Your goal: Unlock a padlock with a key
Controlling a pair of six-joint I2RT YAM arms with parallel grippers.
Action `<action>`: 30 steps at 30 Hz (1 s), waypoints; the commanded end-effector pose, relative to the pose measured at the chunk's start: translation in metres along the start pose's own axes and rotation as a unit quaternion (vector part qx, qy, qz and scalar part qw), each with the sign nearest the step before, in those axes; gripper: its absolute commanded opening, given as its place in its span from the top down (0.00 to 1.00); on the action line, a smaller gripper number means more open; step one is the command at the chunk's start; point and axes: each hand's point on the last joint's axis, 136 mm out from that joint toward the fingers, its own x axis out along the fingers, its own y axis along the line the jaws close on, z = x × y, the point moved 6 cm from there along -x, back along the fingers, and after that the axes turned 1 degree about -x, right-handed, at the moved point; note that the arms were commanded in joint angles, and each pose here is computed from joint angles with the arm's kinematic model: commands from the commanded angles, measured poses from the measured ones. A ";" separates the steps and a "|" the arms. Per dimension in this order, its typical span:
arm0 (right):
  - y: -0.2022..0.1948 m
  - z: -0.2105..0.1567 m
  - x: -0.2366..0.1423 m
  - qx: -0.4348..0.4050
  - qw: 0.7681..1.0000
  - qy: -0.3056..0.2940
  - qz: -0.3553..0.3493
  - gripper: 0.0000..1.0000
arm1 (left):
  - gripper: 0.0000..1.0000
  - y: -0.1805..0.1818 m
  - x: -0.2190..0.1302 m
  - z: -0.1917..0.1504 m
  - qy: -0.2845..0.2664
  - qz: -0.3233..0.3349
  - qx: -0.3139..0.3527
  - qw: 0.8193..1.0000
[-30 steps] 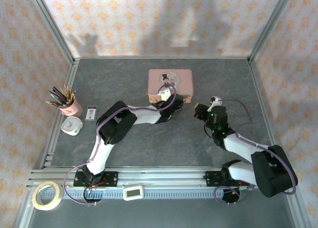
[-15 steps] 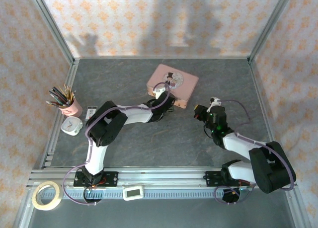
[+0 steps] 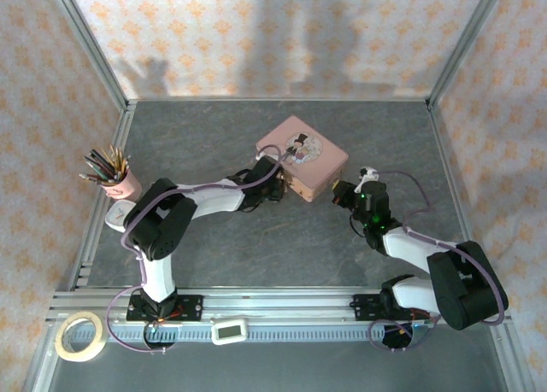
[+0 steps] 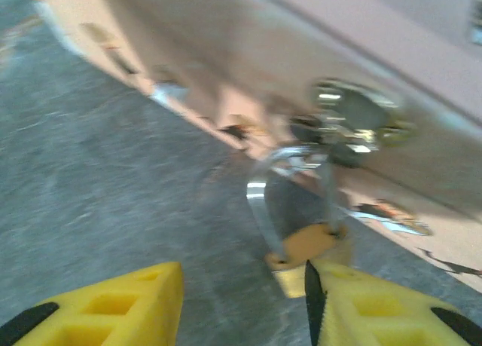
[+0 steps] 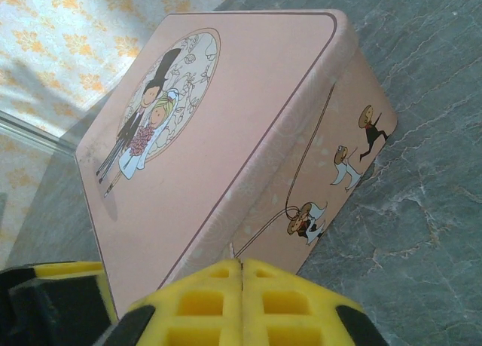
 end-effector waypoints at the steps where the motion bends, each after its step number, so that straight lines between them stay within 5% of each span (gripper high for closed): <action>1: 0.012 0.014 0.002 0.003 1.000 -0.017 0.020 1.00 | 0.48 -0.001 -0.008 0.007 -0.024 -0.040 -0.041 0.998; 10: 0.012 0.013 0.000 0.005 1.000 -0.015 0.020 1.00 | 0.43 -0.009 0.002 -0.008 -0.021 -0.136 -0.081 0.987; 19: 0.014 0.013 0.002 0.012 0.999 -0.013 0.027 1.00 | 0.44 -0.010 0.035 -0.014 -0.011 -0.129 -0.102 0.986; 24: 0.014 0.014 -0.001 0.012 0.999 -0.016 0.029 1.00 | 0.57 -0.010 0.050 -0.021 0.004 -0.121 -0.113 0.986; 30: 0.019 0.005 0.001 0.031 0.998 0.002 0.057 1.00 | 0.85 -0.010 0.053 -0.023 0.007 -0.125 -0.129 0.984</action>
